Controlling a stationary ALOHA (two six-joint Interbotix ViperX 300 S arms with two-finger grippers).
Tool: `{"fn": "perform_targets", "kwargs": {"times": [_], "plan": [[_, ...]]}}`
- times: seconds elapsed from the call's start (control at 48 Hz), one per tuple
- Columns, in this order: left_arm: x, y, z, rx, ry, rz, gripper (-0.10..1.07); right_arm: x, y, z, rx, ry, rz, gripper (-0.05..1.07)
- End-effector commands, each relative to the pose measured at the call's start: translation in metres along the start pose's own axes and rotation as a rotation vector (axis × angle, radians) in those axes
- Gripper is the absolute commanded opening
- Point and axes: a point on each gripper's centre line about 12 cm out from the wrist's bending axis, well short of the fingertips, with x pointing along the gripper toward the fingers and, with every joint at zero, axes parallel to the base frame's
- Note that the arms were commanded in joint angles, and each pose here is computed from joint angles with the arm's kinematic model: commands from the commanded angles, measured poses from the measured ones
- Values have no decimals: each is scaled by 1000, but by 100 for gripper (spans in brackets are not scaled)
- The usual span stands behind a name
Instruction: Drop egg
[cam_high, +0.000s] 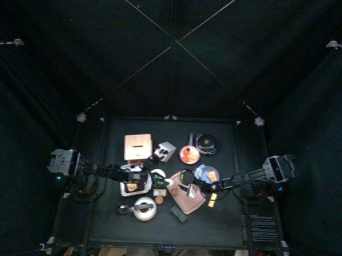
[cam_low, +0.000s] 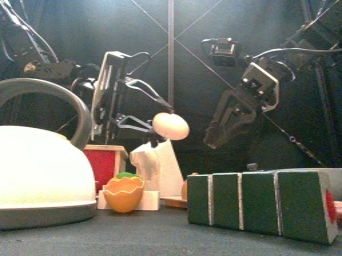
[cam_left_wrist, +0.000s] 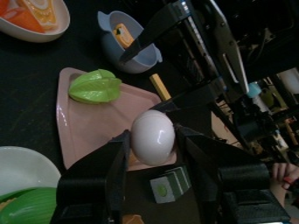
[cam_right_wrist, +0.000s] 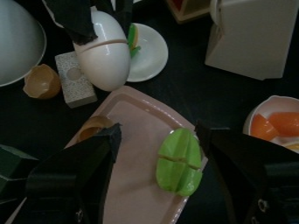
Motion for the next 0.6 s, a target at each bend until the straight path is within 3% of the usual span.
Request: {"fn": "perform_targets", "kwargs": {"times": [0.0,0.333,0.583], "plan": [[5,-8,7,2,-24,-26,50,-13,-3,11,31,-42,4,98],[34,-15,7,15,-23,-44,50,-40,-15,-6,117,-31,-44,98],[62,-16,4,33,-7,-45,50,-43,-14,-18,128,1,-45,98]]}}
